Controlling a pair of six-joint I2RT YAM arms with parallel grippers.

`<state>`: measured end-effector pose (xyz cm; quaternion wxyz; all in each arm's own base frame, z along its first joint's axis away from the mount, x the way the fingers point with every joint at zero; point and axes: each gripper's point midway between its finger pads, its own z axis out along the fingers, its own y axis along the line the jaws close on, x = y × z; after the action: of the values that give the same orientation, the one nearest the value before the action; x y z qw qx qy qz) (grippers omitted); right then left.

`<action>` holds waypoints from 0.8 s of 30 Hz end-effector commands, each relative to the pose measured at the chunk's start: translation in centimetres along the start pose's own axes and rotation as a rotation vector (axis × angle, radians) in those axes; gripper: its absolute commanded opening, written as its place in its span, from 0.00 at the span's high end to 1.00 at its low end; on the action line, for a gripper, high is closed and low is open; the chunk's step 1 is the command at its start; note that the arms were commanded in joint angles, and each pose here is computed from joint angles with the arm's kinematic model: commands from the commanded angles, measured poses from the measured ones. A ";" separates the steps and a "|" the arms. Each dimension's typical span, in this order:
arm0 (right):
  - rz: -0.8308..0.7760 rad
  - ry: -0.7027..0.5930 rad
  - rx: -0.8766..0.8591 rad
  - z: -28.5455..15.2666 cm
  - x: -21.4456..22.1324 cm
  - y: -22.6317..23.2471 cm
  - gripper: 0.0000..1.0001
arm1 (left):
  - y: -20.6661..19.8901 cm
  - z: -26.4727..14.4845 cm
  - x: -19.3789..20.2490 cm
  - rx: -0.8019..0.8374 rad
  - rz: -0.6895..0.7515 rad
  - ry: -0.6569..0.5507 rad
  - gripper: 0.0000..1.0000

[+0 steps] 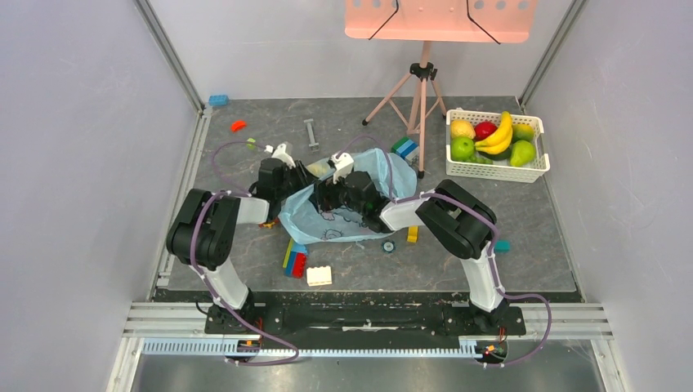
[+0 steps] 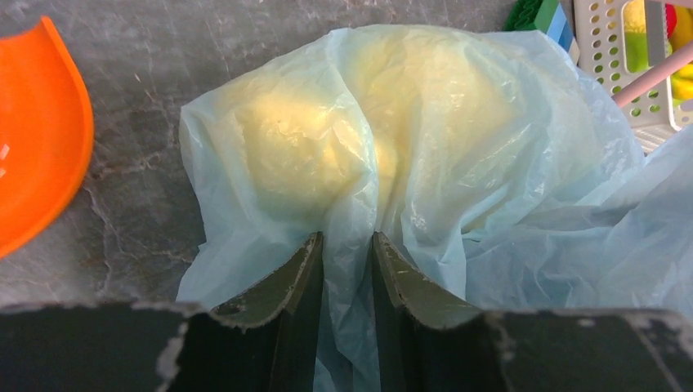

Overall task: Take the fake fruits out of the plastic bag
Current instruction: Take out the fake fruit from the plastic bag.

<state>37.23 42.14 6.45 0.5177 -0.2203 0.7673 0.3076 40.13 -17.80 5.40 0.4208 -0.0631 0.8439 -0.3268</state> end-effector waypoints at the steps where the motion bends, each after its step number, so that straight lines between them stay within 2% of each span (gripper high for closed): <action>1: 0.015 0.003 -0.055 -1.1 0.2 0.9 0.06 | -2.2 -0.8 1.8 0.044 -0.023 0.008 0.66; 11: 0.022 0.073 -0.047 -5.1 2.4 0.5 0.03 | -3.6 -2.4 3.7 -0.037 0.042 -0.046 0.61; 24: 0.032 0.108 -0.023 -8.4 3.1 0.1 0.02 | -3.9 -1.9 2.7 -0.054 0.014 -0.067 0.50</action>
<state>30.81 36.89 4.30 0.4582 -0.2396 0.7983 0.3089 35.12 -20.74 5.17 0.4305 -0.0621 0.8511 -0.2941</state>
